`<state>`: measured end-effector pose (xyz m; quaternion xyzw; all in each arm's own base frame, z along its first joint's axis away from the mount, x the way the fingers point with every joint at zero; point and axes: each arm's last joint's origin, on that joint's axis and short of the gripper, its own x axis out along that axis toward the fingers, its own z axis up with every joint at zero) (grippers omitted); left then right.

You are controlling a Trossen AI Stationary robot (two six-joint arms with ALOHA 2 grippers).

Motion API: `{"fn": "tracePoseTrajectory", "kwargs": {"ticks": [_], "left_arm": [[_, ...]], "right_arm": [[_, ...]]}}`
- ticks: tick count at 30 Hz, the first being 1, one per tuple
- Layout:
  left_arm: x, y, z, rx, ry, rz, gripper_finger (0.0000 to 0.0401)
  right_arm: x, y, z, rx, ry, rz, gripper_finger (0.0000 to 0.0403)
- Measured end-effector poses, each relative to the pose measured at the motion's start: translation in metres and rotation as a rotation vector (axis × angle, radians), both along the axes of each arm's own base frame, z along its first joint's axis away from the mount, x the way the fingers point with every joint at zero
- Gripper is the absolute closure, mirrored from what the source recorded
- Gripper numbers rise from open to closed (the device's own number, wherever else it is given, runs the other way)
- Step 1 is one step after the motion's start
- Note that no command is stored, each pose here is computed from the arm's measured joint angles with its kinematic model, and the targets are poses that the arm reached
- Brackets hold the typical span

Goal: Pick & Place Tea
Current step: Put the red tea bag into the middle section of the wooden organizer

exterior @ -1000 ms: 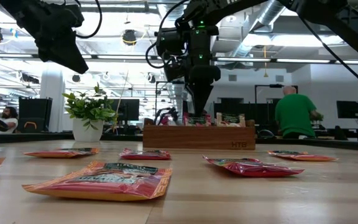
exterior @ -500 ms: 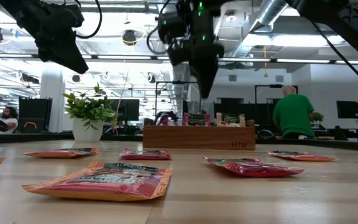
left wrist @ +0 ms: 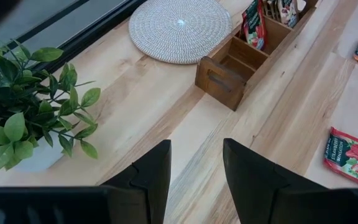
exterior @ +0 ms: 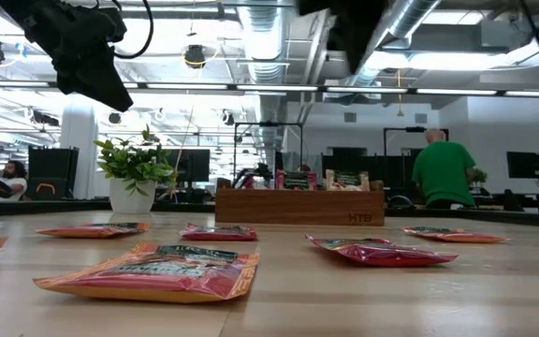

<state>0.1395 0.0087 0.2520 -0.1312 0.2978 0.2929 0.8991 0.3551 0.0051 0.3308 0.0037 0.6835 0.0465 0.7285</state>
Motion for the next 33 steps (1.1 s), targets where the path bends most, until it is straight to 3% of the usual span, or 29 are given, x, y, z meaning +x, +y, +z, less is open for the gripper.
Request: {"fn": "tracePoseTrajectory", "kwargs": {"ticks": [8,16,24,33], "left_arm": [[0.0,0.0,0.0,-0.001,-0.003,0.0,0.0264],[0.001,0.0,0.001,-0.005,-0.011,0.002,0.0264],[0.001,-0.001,0.0,-0.028,-0.016,-0.006,0.0264],[0.001,-0.001,0.0,-0.054,-0.033,0.017,0.0264]], "right_arm": [[-0.077,0.047,-0.036,0.013,0.163,-0.082,0.0315],[-0.143,0.088,-0.063,0.089,0.117,-0.204,0.0316],[-0.181,0.115,-0.081,0.116,0.123,-0.289,0.0316],[-0.203,0.14,-0.12,0.174,0.242,-0.23,0.0316]]}}
